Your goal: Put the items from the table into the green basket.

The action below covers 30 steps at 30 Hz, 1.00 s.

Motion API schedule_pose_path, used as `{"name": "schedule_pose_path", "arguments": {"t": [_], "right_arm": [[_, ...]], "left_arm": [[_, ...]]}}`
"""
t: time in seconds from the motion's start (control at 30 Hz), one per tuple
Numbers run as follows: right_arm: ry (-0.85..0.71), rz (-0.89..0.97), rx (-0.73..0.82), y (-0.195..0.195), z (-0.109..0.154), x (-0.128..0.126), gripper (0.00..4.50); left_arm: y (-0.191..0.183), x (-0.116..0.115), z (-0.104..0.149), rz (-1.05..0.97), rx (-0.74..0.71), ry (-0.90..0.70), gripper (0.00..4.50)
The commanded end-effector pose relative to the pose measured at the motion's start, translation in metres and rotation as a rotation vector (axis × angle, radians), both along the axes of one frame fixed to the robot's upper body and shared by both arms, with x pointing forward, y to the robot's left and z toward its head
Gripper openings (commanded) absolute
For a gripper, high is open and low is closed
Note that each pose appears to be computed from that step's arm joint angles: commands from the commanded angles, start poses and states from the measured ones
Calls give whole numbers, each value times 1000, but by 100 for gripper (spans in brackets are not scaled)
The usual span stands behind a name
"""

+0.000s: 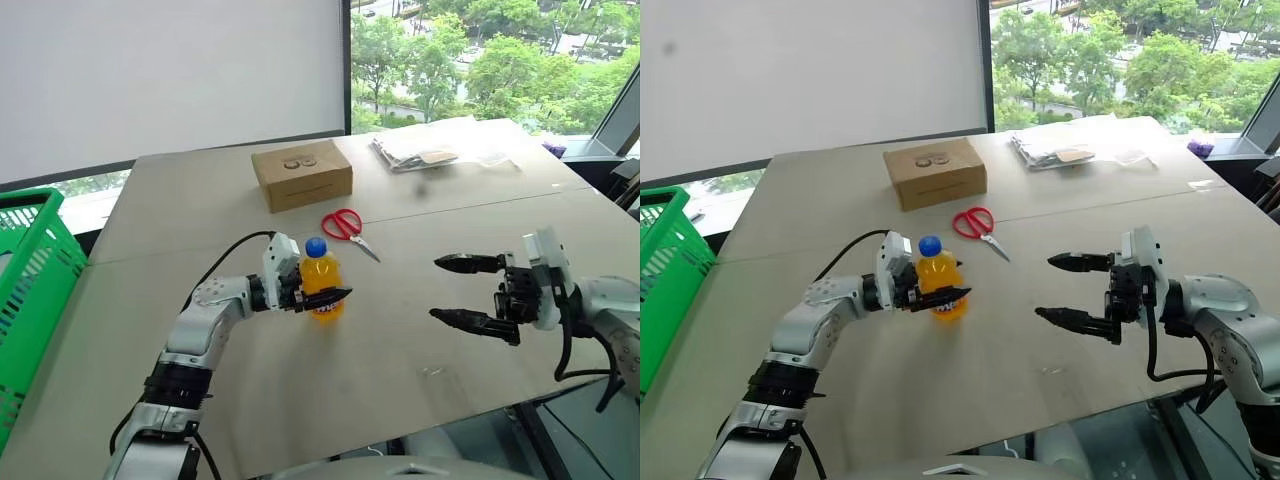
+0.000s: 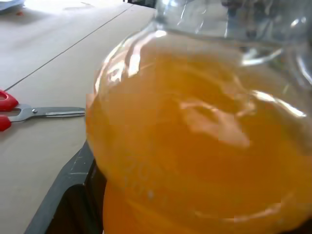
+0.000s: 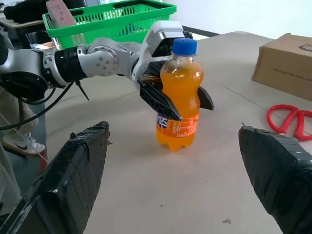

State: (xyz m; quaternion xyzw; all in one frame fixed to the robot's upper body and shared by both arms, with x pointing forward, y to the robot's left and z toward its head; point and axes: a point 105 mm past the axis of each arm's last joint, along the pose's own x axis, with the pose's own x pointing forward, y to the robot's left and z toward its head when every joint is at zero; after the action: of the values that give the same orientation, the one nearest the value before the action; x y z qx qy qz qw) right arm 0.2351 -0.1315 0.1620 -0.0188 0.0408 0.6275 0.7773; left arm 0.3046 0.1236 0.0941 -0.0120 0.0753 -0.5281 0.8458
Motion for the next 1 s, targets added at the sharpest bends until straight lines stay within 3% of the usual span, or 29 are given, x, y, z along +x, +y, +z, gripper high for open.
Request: {"name": "schedule_pose_path", "arguments": {"t": [0.03,0.13,0.2,0.33,0.43,0.63,0.7,0.8,0.97,1.0], "right_arm": [[-75,45,60,10,24,2,450],[-139,69,123,28,47,11,450],[-160,75,123,41,54,21,450],[-170,93,148,57,68,33,450],[-203,159,234,71,91,33,450],[-209,259,296,85,114,30,450],[-216,264,298,87,117,30,450],[-224,253,317,90,122,31,450],[-230,238,309,92,121,33,450],[-231,234,305,92,120,33,450]], "left_arm": [[43,29,68,291,-33,-252,300],[121,52,113,748,59,-338,300],[172,47,146,987,101,-390,300],[241,13,205,1269,201,-524,300],[307,-36,237,1517,392,-604,300],[370,-100,235,1754,554,-531,300],[378,-110,229,1791,538,-499,300],[381,-113,219,1793,539,-474,300],[376,-95,204,1722,507,-444,300],[374,-91,204,1709,493,-450,350]]}}
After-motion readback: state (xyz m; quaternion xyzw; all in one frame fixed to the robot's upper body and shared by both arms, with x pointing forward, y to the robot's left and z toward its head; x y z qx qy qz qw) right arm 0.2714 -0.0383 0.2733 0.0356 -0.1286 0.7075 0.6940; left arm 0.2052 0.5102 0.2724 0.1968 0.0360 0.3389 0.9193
